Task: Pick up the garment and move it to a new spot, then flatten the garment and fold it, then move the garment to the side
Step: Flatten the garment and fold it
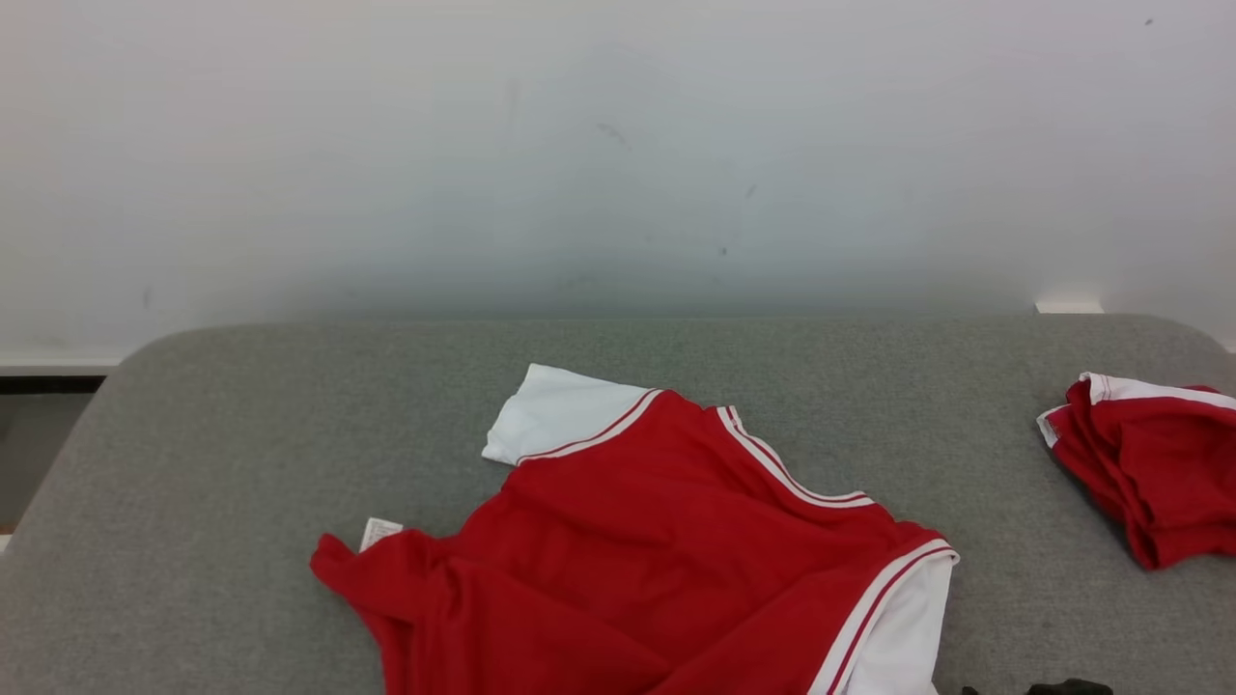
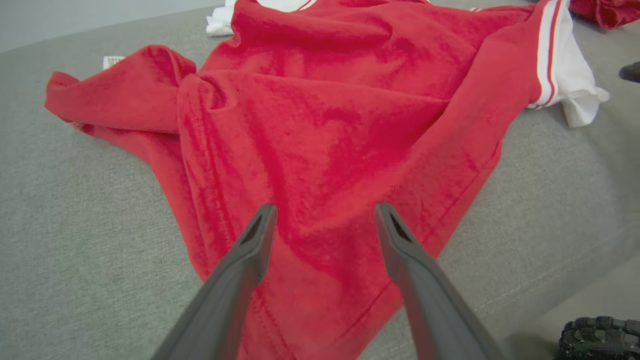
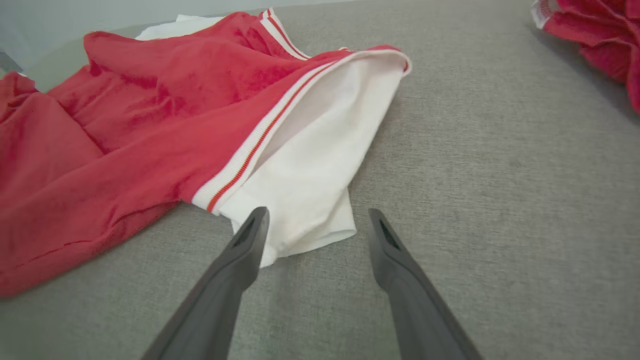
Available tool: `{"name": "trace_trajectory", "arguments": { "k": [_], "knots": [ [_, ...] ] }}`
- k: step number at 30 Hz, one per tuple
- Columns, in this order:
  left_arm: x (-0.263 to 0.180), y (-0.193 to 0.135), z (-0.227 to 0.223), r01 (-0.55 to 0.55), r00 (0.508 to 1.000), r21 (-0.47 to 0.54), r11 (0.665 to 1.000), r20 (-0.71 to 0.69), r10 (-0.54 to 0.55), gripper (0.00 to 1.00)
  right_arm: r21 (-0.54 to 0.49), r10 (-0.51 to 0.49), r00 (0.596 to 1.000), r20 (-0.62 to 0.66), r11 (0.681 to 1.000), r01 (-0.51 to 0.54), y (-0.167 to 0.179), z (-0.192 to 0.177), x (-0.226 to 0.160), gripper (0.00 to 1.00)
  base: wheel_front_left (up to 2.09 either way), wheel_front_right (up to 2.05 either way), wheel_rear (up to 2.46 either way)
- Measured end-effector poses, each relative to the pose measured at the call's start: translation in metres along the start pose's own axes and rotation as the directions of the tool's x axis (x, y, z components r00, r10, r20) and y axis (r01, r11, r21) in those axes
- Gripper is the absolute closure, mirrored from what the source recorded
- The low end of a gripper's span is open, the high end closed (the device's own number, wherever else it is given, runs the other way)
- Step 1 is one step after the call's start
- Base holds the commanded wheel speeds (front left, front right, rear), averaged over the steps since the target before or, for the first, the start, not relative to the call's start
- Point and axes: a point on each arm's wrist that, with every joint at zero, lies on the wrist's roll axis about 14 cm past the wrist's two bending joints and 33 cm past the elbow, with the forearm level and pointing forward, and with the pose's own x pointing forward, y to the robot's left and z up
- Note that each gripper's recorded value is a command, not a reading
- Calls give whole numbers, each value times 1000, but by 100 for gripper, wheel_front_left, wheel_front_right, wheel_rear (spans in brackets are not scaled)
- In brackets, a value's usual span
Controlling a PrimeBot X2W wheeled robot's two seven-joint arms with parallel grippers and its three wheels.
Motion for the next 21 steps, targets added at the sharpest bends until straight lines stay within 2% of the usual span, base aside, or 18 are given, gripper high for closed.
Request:
{"name": "trace_trajectory", "arguments": {
  "k": [9,21],
  "knots": [
    [-8,-2,-13,28,996,-20,999,-81,-29,0,60,41,994,-99,998,-35,13,-15,23,0,0,0,0],
    [-11,-12,-26,76,986,-34,997,-143,-80,0,89,64,991,-114,995,-54,20,-17,39,0,0,0,0]
  ]
}}
